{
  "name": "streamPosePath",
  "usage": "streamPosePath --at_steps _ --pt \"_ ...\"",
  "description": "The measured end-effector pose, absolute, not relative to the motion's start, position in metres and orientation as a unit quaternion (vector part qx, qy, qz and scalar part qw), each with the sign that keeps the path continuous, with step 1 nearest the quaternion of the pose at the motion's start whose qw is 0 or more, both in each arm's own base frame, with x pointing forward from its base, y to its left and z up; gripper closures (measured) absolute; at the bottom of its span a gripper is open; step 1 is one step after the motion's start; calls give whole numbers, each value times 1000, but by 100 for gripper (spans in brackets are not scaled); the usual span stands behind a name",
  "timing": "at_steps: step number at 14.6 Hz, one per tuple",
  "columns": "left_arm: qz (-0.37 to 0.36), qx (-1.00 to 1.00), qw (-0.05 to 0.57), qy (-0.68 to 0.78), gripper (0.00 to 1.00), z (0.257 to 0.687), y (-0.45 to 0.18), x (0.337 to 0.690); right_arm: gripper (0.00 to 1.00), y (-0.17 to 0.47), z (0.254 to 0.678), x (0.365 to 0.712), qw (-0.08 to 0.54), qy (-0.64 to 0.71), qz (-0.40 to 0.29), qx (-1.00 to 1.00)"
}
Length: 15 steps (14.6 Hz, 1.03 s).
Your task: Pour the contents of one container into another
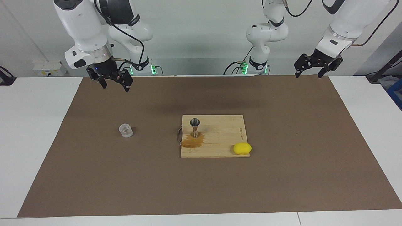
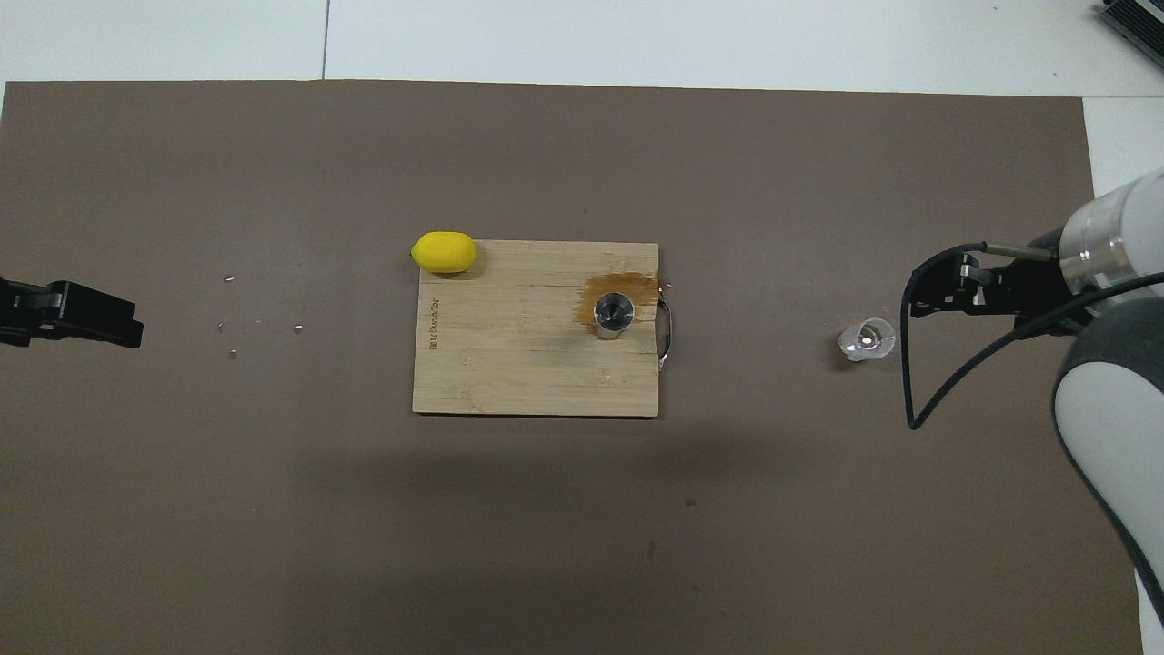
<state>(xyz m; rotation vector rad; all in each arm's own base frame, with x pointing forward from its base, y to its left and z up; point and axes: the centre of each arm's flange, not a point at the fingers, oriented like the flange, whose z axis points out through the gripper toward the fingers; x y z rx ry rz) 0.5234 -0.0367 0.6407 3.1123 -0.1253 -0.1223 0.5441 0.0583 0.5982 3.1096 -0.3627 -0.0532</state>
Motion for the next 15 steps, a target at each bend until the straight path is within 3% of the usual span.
streamPosePath --at_steps 15 --pt "-39 998 12 -40 0 641 -37 523 0 59 599 544 3 -98 -16 995"
